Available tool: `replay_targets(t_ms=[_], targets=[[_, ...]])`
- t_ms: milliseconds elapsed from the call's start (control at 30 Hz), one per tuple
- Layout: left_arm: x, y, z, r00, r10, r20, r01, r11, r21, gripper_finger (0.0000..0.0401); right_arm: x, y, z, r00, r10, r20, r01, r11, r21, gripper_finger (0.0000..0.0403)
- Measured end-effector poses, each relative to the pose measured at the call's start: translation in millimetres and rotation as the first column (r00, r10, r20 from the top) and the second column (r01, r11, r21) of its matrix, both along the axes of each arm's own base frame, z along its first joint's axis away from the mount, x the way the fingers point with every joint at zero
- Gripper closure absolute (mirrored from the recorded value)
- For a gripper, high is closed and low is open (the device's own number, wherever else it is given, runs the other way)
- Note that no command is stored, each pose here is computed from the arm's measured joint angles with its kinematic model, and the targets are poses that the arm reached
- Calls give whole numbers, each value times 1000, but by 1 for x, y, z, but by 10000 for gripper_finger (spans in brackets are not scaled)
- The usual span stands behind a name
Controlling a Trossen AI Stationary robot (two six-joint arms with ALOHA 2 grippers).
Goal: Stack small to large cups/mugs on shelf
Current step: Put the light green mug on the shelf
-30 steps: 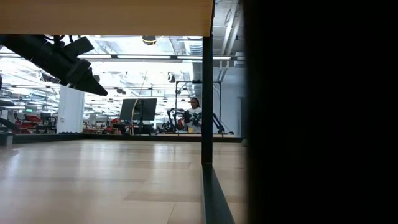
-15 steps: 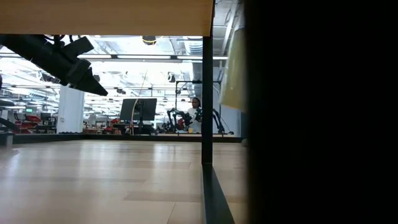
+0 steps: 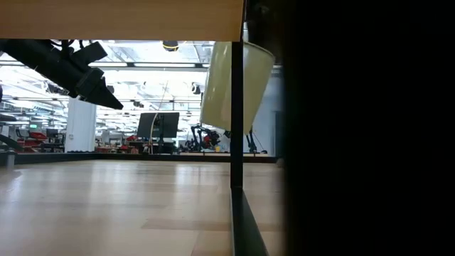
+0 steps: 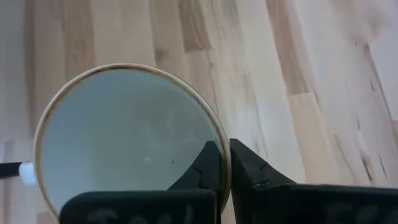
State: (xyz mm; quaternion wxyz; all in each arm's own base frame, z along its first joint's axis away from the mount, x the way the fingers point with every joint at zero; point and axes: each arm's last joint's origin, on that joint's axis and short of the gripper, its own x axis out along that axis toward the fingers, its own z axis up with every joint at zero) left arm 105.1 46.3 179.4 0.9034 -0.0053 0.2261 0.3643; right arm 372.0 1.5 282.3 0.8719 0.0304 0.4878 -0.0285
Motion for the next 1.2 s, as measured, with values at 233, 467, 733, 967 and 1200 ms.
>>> replay_targets(t_ms=[233,467,733,967,1200], targets=[[0,0,0,1000,-1,-6,1,1000,-2,238,30,-7,-4,998,31,-50,-30,999,23,378],[-1,0,-3,1000,9,-15,-10,1000,-25,238,56,-11,-15,994,84,-70,-80,994,68,378],[-2,-1,-4,1000,10,-25,-11,1000,-29,238,74,-10,-40,984,116,-134,-106,991,81,378],[-2,-1,-4,1000,10,-25,-11,1000,-29,238,76,-11,-42,984,117,-133,-107,991,80,378],[-2,-1,-4,1000,10,-25,-11,1000,-29,238,76,-10,-42,984,118,-135,-107,991,81,378]])
